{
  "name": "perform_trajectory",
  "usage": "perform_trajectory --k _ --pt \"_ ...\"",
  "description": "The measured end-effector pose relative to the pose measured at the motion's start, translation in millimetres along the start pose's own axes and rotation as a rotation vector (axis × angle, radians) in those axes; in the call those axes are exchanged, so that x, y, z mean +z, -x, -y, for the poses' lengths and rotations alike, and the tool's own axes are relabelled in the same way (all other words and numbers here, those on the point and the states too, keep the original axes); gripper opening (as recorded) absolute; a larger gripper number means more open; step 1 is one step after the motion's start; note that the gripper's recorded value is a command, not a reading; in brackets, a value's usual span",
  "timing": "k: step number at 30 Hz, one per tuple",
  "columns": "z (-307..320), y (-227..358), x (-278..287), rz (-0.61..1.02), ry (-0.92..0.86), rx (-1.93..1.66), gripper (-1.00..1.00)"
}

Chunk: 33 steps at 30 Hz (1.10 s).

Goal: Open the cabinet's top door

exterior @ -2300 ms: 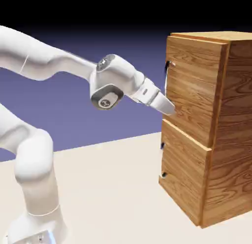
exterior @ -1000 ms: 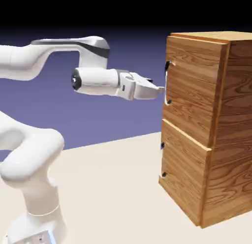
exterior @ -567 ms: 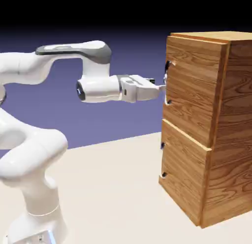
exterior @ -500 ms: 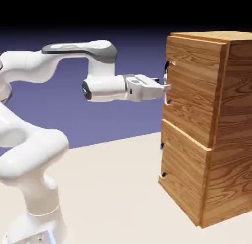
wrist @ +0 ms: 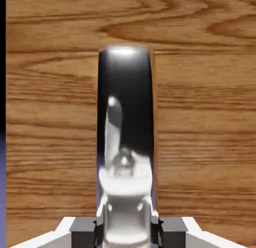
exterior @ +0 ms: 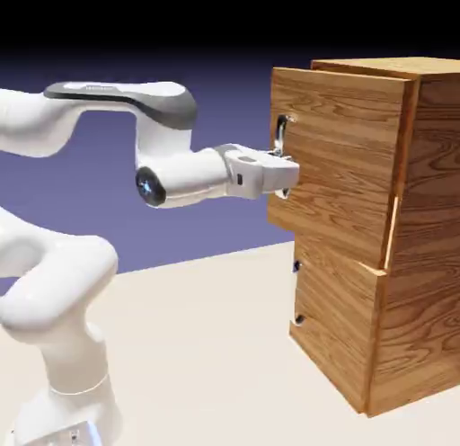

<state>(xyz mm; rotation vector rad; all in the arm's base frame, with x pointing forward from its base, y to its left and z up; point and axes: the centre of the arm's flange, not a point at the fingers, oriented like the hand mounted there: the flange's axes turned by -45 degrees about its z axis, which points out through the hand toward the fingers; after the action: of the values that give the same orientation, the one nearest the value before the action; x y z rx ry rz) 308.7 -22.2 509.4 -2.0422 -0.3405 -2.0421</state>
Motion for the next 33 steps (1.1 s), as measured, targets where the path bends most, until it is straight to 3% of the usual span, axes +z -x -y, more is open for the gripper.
perform_trajectory --k 20,33 --pt "-107.1 -0.1 -95.4 0.000 -0.544 -0.001 -1.00" --pt "-203.3 -0.1 -121.7 0.000 -0.920 -0.001 -1.00"
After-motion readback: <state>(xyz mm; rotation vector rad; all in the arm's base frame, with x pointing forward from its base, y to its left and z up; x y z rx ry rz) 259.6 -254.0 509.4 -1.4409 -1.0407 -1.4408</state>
